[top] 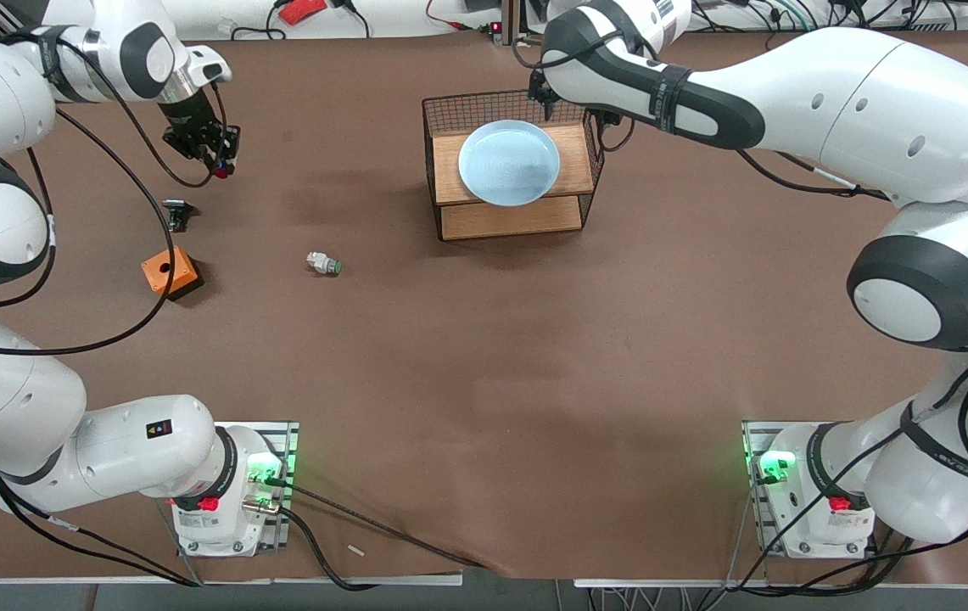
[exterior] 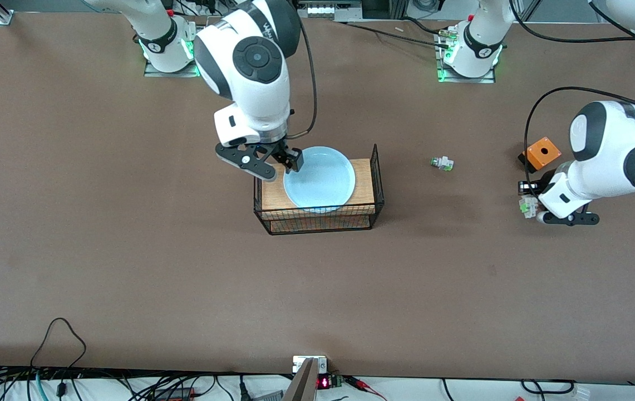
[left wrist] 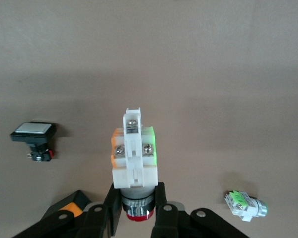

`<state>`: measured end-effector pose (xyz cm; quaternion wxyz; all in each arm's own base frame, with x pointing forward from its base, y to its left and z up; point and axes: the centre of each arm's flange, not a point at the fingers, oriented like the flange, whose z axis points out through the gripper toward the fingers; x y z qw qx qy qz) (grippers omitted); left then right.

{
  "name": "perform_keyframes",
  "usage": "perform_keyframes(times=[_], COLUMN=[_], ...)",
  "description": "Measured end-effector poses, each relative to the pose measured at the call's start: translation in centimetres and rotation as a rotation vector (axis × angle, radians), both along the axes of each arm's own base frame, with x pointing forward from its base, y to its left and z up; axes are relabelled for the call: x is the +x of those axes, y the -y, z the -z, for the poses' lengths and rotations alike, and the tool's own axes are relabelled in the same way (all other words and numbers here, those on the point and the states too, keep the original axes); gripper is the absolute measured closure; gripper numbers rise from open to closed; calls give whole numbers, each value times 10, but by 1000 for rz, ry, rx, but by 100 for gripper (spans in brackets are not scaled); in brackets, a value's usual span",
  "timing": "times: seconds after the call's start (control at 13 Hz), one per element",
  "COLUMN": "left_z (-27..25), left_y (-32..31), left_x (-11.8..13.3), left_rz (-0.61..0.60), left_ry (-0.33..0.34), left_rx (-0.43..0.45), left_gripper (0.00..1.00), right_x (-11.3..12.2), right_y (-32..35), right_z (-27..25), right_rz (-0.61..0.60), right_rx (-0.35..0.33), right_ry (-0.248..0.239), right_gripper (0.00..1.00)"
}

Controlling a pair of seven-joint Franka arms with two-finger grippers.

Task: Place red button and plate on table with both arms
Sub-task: 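Carry the button toward the orange box while the right gripper lowers, then release the button with the left gripper while the right gripper grips plate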

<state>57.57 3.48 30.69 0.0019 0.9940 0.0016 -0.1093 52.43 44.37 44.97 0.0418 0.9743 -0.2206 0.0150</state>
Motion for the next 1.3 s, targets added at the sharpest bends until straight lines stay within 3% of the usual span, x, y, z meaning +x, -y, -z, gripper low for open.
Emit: perform_keyframes(times=[0.15, 0.46, 1.0, 1.15, 1.3], left_z=[19, 66, 91, 93, 93], left_y=[4, 8, 9, 9, 9], left_x=[-9, -22, -26, -26, -26], left_rz=[8, 14, 46, 49, 50], left_ry=[-5, -66, -102, -105, -104], left_rx=[-5, -24, -47, -48, -49], left_gripper=[69, 69, 69, 65, 49], right_x=[0, 6, 14, 17, 17], right_y=[0, -1, -20, -25, -33], right_z=[1, 22, 48, 54, 65], right_rz=[17, 161, 201, 201, 197], right_rx=[-2, -9, 55, 79, 102], right_ry=[0, 8, 47, 66, 75], right_gripper=[0, 0, 0, 0, 0])
